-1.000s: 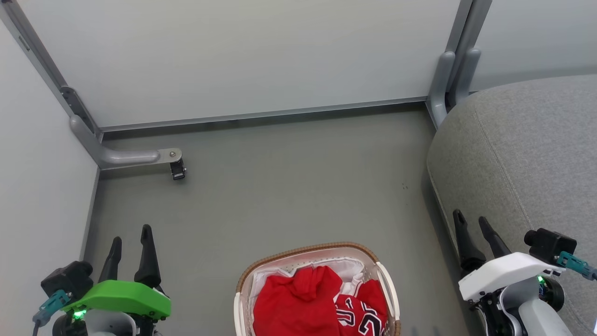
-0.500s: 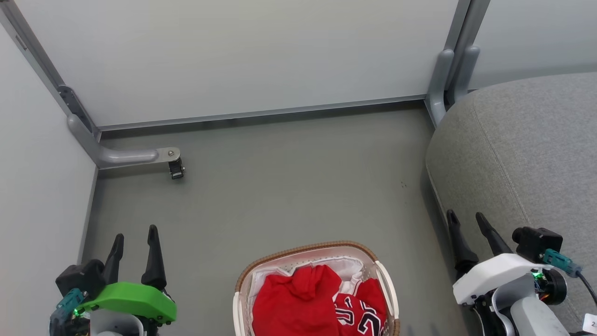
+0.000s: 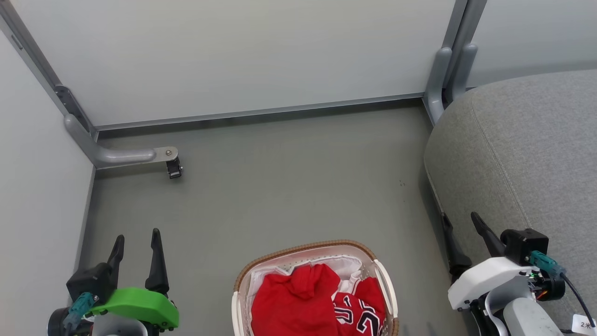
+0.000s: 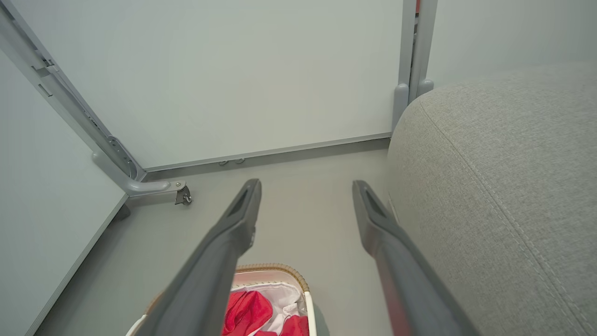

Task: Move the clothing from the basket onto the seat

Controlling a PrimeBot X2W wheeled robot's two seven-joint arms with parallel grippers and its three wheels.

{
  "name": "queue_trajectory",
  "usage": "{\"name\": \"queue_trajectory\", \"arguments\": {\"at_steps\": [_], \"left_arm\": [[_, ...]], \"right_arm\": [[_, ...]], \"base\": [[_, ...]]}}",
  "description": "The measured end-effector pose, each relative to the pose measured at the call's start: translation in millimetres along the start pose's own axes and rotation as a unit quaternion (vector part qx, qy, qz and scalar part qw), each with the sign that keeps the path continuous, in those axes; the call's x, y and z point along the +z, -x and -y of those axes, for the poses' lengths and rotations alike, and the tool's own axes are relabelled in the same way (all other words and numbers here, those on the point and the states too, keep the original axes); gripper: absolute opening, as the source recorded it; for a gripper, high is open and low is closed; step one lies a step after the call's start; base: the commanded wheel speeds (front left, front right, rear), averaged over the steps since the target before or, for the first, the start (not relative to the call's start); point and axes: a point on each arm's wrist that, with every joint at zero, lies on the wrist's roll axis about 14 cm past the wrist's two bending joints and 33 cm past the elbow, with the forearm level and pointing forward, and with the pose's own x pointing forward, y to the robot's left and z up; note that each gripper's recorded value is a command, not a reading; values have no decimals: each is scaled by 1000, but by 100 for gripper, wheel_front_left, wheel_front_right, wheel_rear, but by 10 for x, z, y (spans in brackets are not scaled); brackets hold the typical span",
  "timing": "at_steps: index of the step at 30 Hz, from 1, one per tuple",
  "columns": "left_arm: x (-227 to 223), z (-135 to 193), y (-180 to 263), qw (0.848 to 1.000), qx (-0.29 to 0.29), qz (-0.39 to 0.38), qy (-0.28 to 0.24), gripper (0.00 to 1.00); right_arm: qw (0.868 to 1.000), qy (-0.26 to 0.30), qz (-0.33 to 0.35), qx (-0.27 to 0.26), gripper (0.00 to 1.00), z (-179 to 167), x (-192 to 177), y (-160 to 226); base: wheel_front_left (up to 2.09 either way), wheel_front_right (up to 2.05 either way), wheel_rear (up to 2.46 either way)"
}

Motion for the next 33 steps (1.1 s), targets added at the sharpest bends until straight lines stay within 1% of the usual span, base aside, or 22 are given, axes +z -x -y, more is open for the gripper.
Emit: {"name": "queue_trajectory", "arguments": {"at_steps": [19,23,28,33], "left_arm": [[-27,25,-7,999,-10,6,-50,100],[-108,41,-9,999,-13,-4,-53,100],[-320,216,-45,996,-44,-33,-65,100],[-554,500,-188,992,-92,-63,-68,100]], "right_arm": [[998,54,8,5,100,-12,-2,-11],[998,66,8,7,100,-14,-9,-27],[997,64,25,18,100,-87,78,-150],[997,67,34,26,100,-110,114,-321]], "base": [[0,0,0],[0,0,0],[0,0,0],[0,0,0]]}}
